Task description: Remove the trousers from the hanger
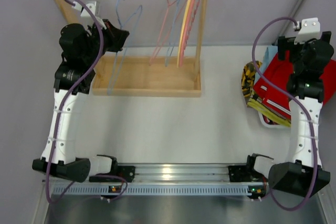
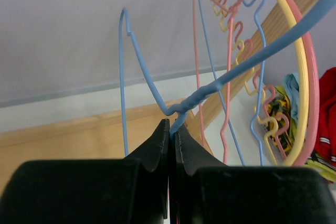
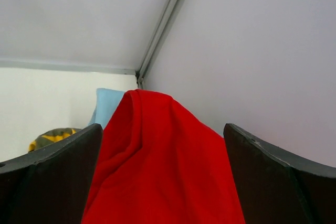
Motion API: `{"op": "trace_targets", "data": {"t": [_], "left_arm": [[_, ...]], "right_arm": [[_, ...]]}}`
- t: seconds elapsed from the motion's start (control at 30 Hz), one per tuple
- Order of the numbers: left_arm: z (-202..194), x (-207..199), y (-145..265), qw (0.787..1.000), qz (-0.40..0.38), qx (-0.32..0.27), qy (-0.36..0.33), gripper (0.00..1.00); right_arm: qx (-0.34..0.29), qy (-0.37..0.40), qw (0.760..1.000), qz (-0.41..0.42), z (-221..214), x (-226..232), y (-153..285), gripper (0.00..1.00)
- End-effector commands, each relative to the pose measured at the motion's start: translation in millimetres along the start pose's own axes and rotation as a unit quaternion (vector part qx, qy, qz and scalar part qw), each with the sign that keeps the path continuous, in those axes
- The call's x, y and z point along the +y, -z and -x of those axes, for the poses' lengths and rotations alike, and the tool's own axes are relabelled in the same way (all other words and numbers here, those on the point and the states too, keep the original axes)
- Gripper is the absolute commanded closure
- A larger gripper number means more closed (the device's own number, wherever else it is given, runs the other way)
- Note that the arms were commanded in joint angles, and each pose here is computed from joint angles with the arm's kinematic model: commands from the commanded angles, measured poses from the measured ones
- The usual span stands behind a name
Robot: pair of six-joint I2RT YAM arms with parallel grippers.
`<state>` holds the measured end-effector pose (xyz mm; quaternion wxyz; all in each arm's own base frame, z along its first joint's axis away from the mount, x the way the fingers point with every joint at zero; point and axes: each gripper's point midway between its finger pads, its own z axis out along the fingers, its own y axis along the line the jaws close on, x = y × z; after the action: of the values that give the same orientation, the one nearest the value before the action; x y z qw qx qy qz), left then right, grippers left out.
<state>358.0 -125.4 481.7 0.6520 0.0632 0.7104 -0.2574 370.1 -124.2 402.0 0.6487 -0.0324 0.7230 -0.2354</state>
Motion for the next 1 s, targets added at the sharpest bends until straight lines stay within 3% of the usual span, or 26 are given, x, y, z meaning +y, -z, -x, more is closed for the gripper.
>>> {"op": "trace_targets", "data": {"t": [0.0,0.5,0.97], "left_arm": [[38.8,-3.3,-20.6,0.997,0.015,-0.058,-0.041,1.00],[71.2,-13.3,-101.1,0.994,-0.001,-0.103,-0.025,1.00],[29.6,-31.2,-150.9,0.997,-0.027,-0.067,-0.035,1.00]], "right_arm": [[-0.019,-0.029,0.999,0.018,24.6,-3.1,26.7,0.01],[-0.083,-0.112,0.986,0.096,87.8,10.9,124.8,0.00],[-0.080,-0.133,0.982,0.112,87.3,17.9,136.1,0.01]]}}
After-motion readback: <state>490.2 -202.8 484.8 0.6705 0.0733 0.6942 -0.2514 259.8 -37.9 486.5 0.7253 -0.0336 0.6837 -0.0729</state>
